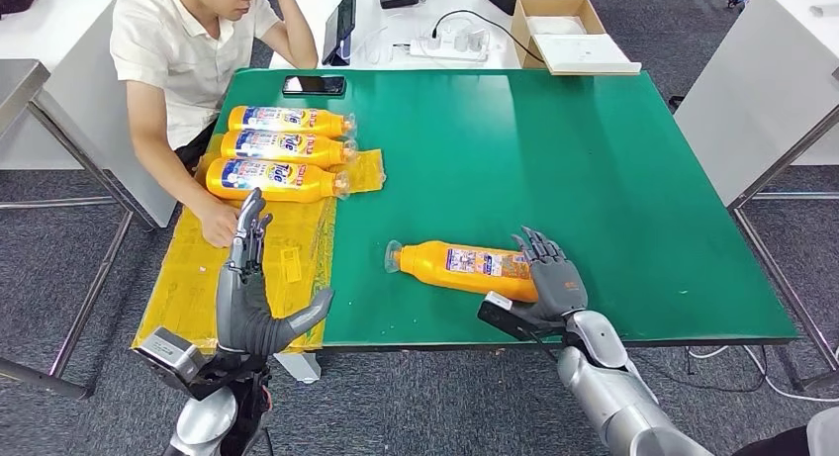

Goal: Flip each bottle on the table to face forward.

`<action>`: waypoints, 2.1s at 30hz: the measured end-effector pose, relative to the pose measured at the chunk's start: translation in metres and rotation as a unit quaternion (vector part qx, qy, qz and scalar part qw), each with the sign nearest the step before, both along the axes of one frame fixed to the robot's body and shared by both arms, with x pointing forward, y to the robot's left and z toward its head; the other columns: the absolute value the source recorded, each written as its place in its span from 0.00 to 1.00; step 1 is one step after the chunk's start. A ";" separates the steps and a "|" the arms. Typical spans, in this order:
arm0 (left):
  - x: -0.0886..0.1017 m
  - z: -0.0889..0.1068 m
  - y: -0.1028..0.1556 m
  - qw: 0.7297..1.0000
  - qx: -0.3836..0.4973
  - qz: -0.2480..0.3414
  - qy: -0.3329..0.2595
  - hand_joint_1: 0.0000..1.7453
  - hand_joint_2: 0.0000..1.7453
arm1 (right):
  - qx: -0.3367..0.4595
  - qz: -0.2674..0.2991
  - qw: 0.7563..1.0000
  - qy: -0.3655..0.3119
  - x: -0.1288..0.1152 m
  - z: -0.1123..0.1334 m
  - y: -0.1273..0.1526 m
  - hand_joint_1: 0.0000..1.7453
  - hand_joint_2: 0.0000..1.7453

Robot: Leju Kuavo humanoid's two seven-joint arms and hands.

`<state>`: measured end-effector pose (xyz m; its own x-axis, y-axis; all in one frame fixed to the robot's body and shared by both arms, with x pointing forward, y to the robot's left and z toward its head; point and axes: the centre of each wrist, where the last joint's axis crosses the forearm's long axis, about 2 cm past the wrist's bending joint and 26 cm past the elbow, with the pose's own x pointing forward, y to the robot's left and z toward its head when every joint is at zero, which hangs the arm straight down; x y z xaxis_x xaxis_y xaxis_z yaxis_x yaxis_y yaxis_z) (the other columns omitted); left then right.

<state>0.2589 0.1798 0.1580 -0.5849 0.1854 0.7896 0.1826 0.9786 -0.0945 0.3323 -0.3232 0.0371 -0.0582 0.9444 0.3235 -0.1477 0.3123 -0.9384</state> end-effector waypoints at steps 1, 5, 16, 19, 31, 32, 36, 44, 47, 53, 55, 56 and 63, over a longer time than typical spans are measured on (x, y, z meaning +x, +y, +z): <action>0.000 0.000 0.000 1.000 -0.001 -0.002 0.001 0.00 1.00 | -0.001 -0.004 1.000 0.010 0.002 0.001 0.000 0.00 1.00; 0.002 0.003 -0.002 1.000 -0.009 -0.017 0.002 0.00 1.00 | 0.000 -0.020 0.998 0.067 0.012 0.005 -0.002 0.27 1.00; 0.012 0.011 -0.009 0.998 -0.043 -0.040 -0.007 0.00 1.00 | 0.038 0.024 0.986 0.159 0.017 0.001 -0.008 1.00 1.00; 0.014 0.014 -0.013 0.998 -0.059 -0.037 -0.002 0.00 1.00 | 0.038 0.012 0.981 0.190 0.020 0.003 -0.010 1.00 1.00; 0.020 0.012 -0.019 0.997 -0.067 -0.025 0.024 0.00 1.00 | 0.227 0.059 0.957 0.173 0.000 -0.015 -0.022 1.00 1.00; 0.020 0.012 -0.019 0.997 -0.069 -0.014 0.033 0.00 1.00 | 0.252 0.068 0.953 0.155 -0.005 -0.019 -0.019 1.00 1.00; 0.012 0.000 -0.019 0.989 -0.098 0.003 0.107 0.00 1.00 | 0.348 0.063 0.933 0.062 -0.028 -0.036 0.009 1.00 1.00; -0.017 -0.040 -0.024 0.957 -0.151 -0.084 0.235 0.00 1.00 | 0.525 0.012 0.846 -0.094 -0.064 -0.017 0.078 1.00 1.00; -0.023 -0.048 -0.028 0.953 -0.144 -0.102 0.247 0.00 1.00 | 0.546 0.026 0.827 -0.129 -0.068 -0.001 0.092 1.00 1.00; -0.029 -0.053 -0.039 0.951 -0.123 -0.140 0.245 0.00 1.00 | 0.535 0.091 0.829 -0.138 -0.074 0.016 0.122 1.00 1.00; -0.030 -0.053 -0.041 0.951 -0.121 -0.147 0.245 0.00 1.00 | 0.532 0.106 0.829 -0.133 -0.076 0.017 0.131 1.00 1.00; -0.031 -0.053 -0.042 0.950 -0.121 -0.151 0.244 0.00 1.00 | 0.530 0.114 0.830 -0.131 -0.076 0.018 0.134 1.00 1.00; -0.031 -0.050 -0.046 0.950 -0.133 -0.173 0.222 0.00 1.00 | 0.493 0.206 0.843 -0.061 -0.085 0.008 0.167 1.00 1.00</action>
